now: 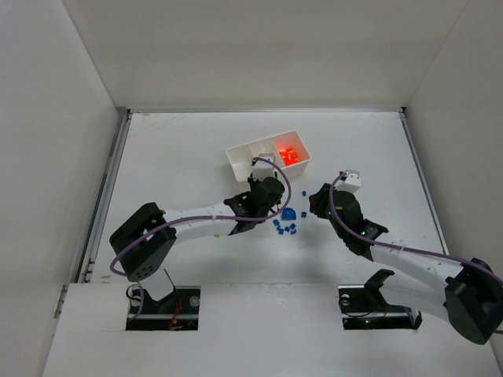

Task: Sort the legos into containers by color

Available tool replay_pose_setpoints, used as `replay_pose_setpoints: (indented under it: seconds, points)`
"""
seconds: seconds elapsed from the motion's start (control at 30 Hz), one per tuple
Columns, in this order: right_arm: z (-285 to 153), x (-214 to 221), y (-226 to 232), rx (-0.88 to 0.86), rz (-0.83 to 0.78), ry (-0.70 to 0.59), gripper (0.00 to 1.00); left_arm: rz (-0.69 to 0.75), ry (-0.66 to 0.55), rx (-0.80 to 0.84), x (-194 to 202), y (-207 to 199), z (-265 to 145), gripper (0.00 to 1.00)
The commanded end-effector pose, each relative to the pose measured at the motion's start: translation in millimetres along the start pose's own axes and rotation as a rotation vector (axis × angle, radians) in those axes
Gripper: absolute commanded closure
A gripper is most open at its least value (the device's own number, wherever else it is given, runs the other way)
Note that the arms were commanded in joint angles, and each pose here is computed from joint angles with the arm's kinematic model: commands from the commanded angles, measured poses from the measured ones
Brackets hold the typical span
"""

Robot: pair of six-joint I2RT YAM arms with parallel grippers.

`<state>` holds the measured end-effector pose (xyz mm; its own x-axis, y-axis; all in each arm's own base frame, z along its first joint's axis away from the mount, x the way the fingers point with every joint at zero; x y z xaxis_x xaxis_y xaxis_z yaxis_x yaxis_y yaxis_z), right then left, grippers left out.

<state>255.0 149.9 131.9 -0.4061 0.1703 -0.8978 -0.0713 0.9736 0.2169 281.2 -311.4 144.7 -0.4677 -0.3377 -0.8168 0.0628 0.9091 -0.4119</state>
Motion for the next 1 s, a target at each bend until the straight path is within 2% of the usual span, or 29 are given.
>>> replay_pose_setpoints:
  seconds: [0.0, 0.13, 0.27, 0.57, 0.97]
  points:
    - [-0.5, -11.1, 3.7, -0.015, 0.022, -0.044, 0.58, 0.027, 0.076, -0.078, 23.6, 28.4, -4.7, 0.74]
    - [1.8, -8.6, 4.5, -0.012, 0.02, -0.035, 0.58, 0.029, 0.172, -0.031, 52.3, 38.0, -5.3, 0.67]
    - [1.8, -9.9, 3.2, -0.002, 0.015, -0.039, 0.58, 0.037, 0.202, 0.014, 66.2, 39.5, -2.8, 0.64]
    - [4.0, -6.4, 3.5, -0.002, 0.013, -0.027, 0.58, 0.165, 0.228, -0.027, 77.9, 54.6, 17.7, 0.63]
    - [5.3, -6.0, 3.7, 0.001, 0.008, -0.025, 0.58, 0.228, 0.224, -0.075, 78.7, 68.4, 30.8, 0.64]
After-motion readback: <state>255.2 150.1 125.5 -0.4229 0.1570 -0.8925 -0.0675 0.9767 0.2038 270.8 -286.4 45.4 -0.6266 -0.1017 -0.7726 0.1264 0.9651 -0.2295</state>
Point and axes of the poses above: each gripper's point midway between its finger pads, its own z axis out along the fingers, its own y axis along the line the jaws close on, x = y × z, the point moved 4 cm from there along -z, back along the fingers, and after that the axes turned 12 degrees about -z, right-handed, at the moved point
